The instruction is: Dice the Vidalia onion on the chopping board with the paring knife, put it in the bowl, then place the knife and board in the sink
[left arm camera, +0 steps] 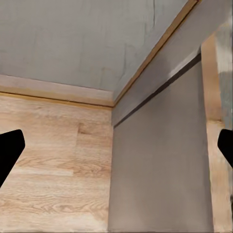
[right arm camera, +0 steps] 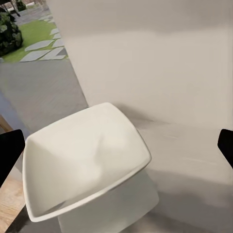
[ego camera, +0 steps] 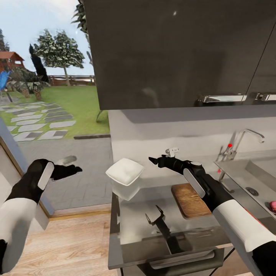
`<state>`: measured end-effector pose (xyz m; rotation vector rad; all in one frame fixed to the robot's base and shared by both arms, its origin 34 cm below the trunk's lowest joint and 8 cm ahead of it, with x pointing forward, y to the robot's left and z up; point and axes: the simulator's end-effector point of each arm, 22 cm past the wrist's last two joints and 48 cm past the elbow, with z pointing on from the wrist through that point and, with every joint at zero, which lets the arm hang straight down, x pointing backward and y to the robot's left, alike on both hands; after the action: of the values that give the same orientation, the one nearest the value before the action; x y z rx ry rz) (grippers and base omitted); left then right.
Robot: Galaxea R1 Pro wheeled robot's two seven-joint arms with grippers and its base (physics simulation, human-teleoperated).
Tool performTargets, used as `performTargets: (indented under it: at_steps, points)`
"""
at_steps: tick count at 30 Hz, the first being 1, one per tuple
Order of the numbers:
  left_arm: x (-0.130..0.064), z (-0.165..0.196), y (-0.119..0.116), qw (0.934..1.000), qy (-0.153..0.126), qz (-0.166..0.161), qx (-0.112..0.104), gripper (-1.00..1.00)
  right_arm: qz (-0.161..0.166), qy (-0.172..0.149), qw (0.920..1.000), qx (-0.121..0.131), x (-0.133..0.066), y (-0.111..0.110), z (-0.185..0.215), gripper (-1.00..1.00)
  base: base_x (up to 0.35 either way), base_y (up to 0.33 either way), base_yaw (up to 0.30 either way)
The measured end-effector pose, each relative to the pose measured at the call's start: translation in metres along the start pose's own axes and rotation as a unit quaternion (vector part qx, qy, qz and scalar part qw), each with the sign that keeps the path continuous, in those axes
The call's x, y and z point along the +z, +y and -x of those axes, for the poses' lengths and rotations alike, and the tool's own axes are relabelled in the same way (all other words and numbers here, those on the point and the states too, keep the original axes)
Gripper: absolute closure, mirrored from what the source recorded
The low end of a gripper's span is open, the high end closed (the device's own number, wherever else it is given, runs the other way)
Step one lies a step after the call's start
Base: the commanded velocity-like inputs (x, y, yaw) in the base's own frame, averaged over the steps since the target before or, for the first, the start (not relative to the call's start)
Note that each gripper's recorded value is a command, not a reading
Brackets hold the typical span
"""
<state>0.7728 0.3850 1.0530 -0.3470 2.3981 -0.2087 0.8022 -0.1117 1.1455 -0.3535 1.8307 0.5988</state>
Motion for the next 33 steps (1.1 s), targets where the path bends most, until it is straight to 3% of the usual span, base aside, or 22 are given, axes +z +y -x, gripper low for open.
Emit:
performTargets:
  at_steps: [1, 2, 6, 8, 11, 12, 14, 19, 26, 29, 33]
  points:
    - [0.005, 0.004, -0.013, 0.9999, 0.009, -0.008, -0.004, -1.0, 0.0, 0.0, 1.0, 0.0, 0.0, 0.0, 0.0, -1.0, 0.0, 0.0, 0.0]
    - [0.011, 0.018, -0.042, 0.9993, 0.023, -0.027, -0.012, -1.0, 0.0, 0.0, 1.0, 0.0, 0.0, 0.0, 0.0, -1.0, 0.0, 0.0, 0.0]
    - [0.008, 0.038, -0.088, 0.9984, 0.026, -0.049, -0.007, -1.0, 0.0, 0.0, 1.0, 0.0, 0.0, 0.0, 0.0, -1.0, 0.0, 0.0, 0.0]
    - [-0.001, 0.059, -0.132, 0.9985, 0.021, -0.05, 0.007, -1.0, 0.0, 0.0, 1.0, 0.0, 0.0, 0.0, 0.0, -1.0, 0.0, 0.0, 0.0]
    - [-0.006, 0.065, -0.166, 0.9981, 0.018, -0.054, 0.022, -1.0, 0.0, 0.0, 1.0, 0.0, 0.0, 0.0, 0.0, -1.0, 0.0, 0.0, 0.0]
    - [-0.009, 0.065, -0.189, 0.9975, 0.019, -0.061, 0.028, -1.0, -0.001, 0.0, 1.0, 0.0, 0.0, 0.0, 0.0, -1.0, 0.0, 0.0, 0.0]
    - [-0.011, 0.063, -0.208, 0.997, 0.021, -0.064, 0.038, -1.0, 0.0, 0.0, 1.0, 0.0, 0.0, 0.0, 0.0, -1.0, 0.0, 0.0, 0.0]
    - [-0.011, 0.059, -0.215, 0.9967, 0.026, -0.063, 0.043, -1.0, 0.0, 0.0, 1.0, 0.0, 0.0, 0.0, 0.0, -1.0, 0.0, 0.0, 0.0]
    - [0.006, 0.027, -0.211, 0.9951, 0.067, -0.052, 0.05, -1.0, 0.0, 0.0, 1.0, 0.0, 0.0, 0.0, 0.0, -1.0, 0.0, 0.0, 0.0]
    - [0.015, 0.003, -0.215, 0.992, 0.092, -0.037, 0.079, -1.0, 0.0, 0.0, 1.0, 0.0, 0.0, 0.0, 0.0, -1.0, 0.0, 0.0, 0.0]
    - [0.02, -0.01, -0.215, 0.9891, 0.104, -0.024, 0.101, -1.0, 0.0, 0.0, 1.0, 0.0, 0.0, 0.0, 0.0, -1.0, 0.0, 0.0, 0.0]
